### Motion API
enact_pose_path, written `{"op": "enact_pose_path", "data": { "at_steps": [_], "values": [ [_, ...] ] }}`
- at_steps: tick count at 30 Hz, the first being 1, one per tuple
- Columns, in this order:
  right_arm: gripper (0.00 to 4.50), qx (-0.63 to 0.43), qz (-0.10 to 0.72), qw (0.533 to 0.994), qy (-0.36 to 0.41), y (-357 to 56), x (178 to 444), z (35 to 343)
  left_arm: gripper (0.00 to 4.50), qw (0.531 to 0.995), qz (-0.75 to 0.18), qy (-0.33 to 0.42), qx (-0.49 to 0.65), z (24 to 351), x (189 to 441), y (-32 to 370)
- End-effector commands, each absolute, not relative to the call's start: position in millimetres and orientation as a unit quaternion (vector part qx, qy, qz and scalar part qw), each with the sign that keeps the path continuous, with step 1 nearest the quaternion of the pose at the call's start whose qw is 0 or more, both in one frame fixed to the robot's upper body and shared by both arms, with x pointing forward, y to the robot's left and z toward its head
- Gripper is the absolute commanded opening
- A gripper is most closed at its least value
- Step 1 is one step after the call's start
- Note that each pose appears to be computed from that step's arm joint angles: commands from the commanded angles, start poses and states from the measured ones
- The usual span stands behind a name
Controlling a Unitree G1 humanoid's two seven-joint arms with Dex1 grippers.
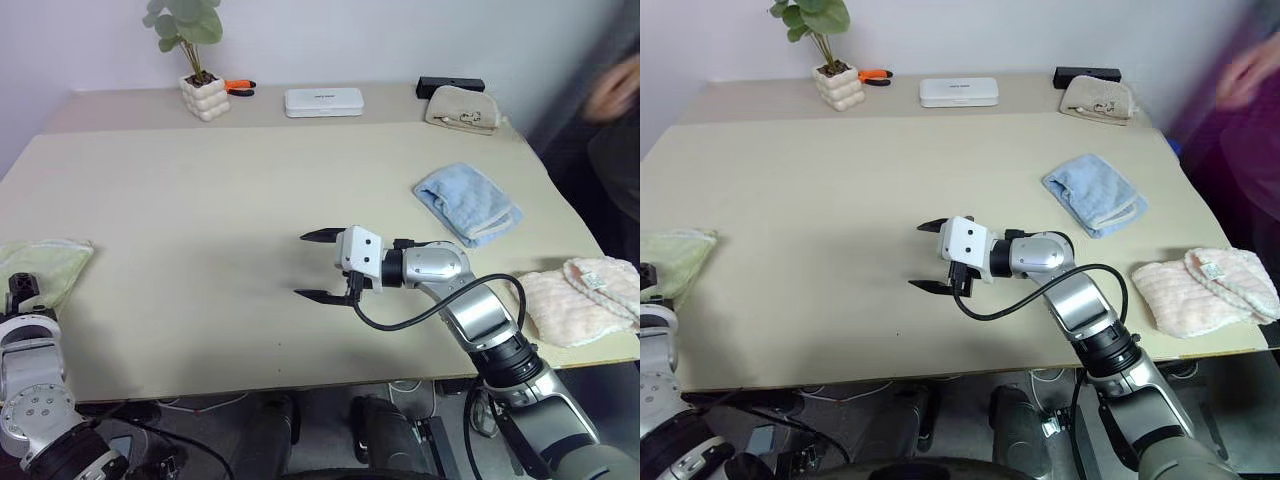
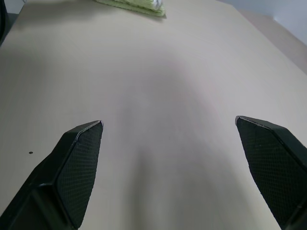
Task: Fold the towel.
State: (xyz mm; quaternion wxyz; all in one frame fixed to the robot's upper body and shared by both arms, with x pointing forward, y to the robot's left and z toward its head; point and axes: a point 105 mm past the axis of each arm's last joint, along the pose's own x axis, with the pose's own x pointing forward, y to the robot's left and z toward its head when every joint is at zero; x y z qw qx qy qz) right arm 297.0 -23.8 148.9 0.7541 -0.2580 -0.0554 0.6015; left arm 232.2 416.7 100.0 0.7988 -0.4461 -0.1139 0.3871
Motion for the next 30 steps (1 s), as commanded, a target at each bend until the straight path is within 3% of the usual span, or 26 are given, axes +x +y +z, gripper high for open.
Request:
{"op": "enact_pose_path", "data": {
  "at_steps": [1,7,13,17,20,24,27,30],
  "values": [
    [4.5,-0.265,0.593,0.757,-0.074,-25,296,159,4.39,0.805,0.384,-0.13,-0.433,116,232,423],
    [4.5,-0.264,0.592,0.758,-0.072,-25,296,158,4.39,0.829,0.348,-0.094,-0.427,112,262,416],
    [4.5,-0.267,0.587,0.76,-0.076,-24,298,160,4.39,0.848,0.296,-0.081,-0.432,121,316,402],
    [4.5,-0.272,0.579,0.765,-0.075,-28,300,160,4.39,0.849,0.291,-0.079,-0.434,122,329,399],
    [4.5,-0.277,0.567,0.772,-0.072,-34,301,160,4.39,0.852,0.28,-0.079,-0.436,122,320,394],
    [4.5,-0.268,0.558,0.784,-0.049,-49,304,159,4.46,0.865,0.258,-0.074,-0.424,123,282,382],
    [4.5,-0.252,0.543,0.801,-0.024,-64,313,161,4.46,0.919,0.179,-0.048,-0.348,136,261,353],
    [4.5,-0.246,0.517,0.82,-0.016,-81,322,164,4.46,0.965,0.083,-0.027,-0.248,152,255,317]
  ]
}}
